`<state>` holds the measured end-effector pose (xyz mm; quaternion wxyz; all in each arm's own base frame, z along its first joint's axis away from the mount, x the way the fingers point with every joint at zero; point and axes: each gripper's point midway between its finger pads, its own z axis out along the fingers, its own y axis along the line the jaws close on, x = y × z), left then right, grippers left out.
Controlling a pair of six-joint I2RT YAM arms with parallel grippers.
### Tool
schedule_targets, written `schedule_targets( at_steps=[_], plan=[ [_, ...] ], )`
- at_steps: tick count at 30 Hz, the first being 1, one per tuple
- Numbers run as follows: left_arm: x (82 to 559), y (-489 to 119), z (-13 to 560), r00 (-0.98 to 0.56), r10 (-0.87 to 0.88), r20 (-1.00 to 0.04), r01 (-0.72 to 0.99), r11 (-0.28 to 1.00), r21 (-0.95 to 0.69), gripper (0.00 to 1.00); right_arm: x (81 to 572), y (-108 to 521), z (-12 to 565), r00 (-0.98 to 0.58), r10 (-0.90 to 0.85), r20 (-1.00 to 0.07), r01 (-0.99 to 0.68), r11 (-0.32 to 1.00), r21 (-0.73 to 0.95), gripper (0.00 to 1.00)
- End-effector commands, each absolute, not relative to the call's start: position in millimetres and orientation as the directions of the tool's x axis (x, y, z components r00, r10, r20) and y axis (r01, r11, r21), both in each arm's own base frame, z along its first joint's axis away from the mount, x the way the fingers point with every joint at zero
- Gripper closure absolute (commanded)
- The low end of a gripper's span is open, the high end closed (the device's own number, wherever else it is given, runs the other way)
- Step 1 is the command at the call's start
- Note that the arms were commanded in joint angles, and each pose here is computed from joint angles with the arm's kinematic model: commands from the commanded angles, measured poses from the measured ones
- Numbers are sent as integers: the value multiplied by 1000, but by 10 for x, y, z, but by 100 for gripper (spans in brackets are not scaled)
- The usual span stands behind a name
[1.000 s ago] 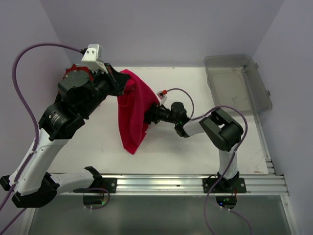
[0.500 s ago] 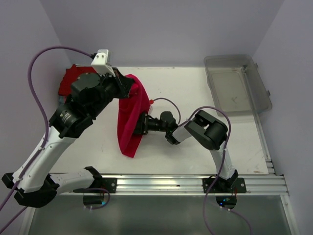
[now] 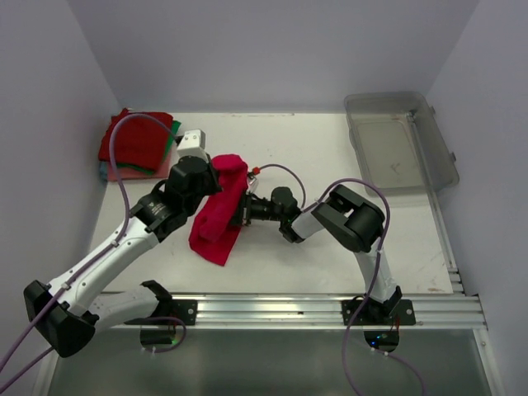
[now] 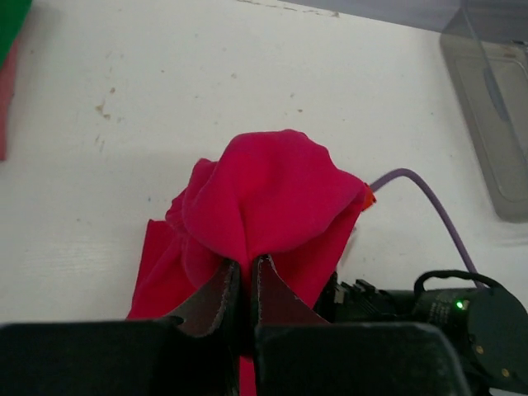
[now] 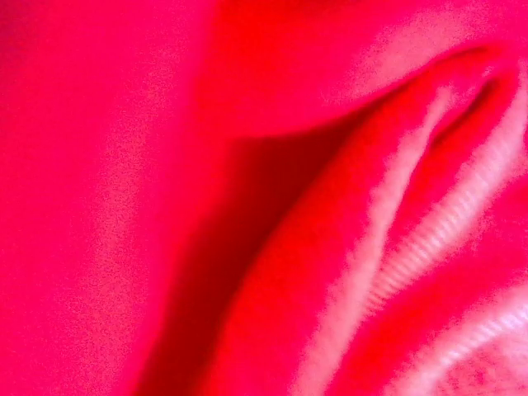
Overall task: Fold and stack the t-shirts
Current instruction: Flatten the tshirt out
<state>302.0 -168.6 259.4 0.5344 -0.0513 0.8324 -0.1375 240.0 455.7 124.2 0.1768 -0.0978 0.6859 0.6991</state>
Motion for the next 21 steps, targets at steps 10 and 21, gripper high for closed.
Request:
schedule_targets(
  at_steps=[10, 21],
  plan=[
    [3342, -867, 3118, -171, -399, -901, -142, 915, -378, 100, 2428, 4014, 1408, -817, 56, -574, -505, 411, 759, 100],
    [3259, -830, 2296, -355, -346, -869, -202, 936, -290, 95, 2649, 2969, 2163, -636, 0, -772, -500, 761, 412, 100]
  ],
)
